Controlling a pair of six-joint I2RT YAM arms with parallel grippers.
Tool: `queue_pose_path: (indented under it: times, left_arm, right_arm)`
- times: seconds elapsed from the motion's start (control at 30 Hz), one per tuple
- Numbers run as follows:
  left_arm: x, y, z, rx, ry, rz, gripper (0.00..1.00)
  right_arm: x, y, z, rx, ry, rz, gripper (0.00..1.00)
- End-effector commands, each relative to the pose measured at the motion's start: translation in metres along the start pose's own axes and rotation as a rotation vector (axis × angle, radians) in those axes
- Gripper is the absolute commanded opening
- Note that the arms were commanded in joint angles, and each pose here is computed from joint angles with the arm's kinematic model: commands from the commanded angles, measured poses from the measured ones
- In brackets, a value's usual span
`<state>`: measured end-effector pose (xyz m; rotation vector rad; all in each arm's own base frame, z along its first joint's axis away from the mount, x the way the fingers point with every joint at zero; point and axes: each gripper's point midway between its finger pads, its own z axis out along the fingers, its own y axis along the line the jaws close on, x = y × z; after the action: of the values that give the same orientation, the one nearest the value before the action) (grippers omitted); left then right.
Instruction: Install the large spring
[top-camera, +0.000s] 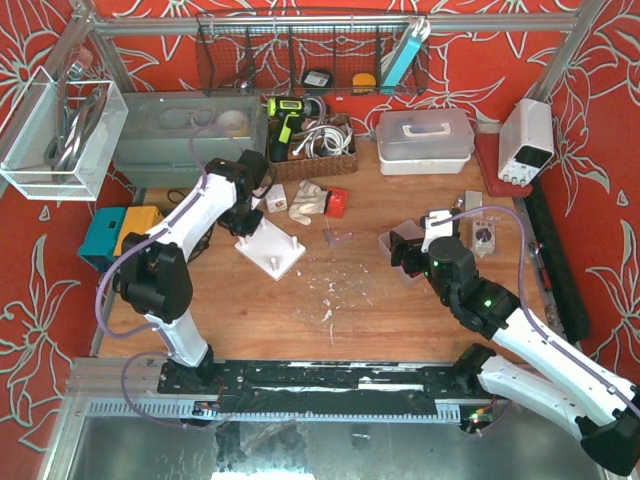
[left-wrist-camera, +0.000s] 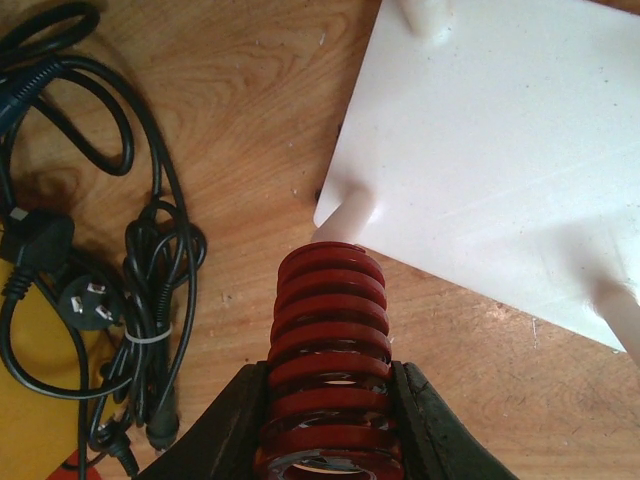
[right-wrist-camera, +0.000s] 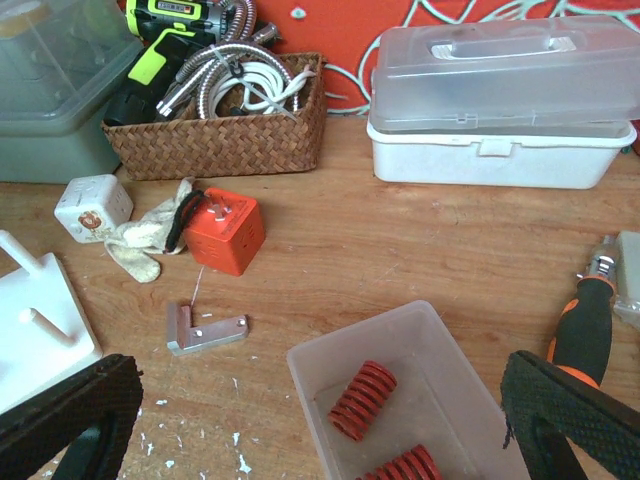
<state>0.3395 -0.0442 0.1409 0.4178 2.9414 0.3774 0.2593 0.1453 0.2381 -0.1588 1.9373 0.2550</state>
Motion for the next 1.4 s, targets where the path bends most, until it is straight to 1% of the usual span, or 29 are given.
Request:
queue_pose_path:
  times: [0.0, 0.2, 0.33, 0.7, 1.03, 1.07, 1.13, 1.2, 1.37]
  left_arm:
    - [0.006, 0.002, 0.005, -0.001, 0.056, 0.01, 0.0]
    - [0.008, 0.003, 0.007, 0.01, 0.06, 0.006, 0.0]
    - [0.01, 0.005, 0.014, 0.005, 0.087, 0.006, 0.0]
    - [0.0, -0.003, 0.031, 0.05, 0.119, 0.021, 0.0]
    - [0.007, -0.005, 0.055, 0.064, 0.202, 0.024, 0.0]
    - [0.007, -0.008, 0.056, 0.075, 0.207, 0.024, 0.02]
    - [0.008, -0.01, 0.06, 0.081, 0.218, 0.026, 0.1]
    - [0.008, -0.011, 0.063, 0.085, 0.226, 0.026, 0.14]
    - [0.002, -0.007, 0.063, 0.066, 0.213, 0.025, 0.31]
  right_arm:
    - [0.002, -0.007, 0.0, 0.031, -0.011, 0.001, 0.98]
    - [0.001, -0.006, 0.0, 0.024, -0.012, 0.001, 0.98]
    - [0.002, -0.006, -0.001, 0.023, -0.011, 0.0, 0.98]
    - [0.0, -0.007, -0.003, 0.023, -0.021, 0.006, 0.98]
    - [0.0, -0.006, -0.004, 0.016, -0.024, 0.009, 0.98]
    - [0.0, -0.006, -0.003, 0.015, -0.022, 0.008, 0.98]
    - [0.0, -0.006, -0.003, 0.017, -0.022, 0.008, 0.98]
    - [0.0, -0.006, -0.003, 0.016, -0.021, 0.007, 0.98]
    - [0.002, -0.006, -0.001, 0.02, -0.017, 0.005, 0.98]
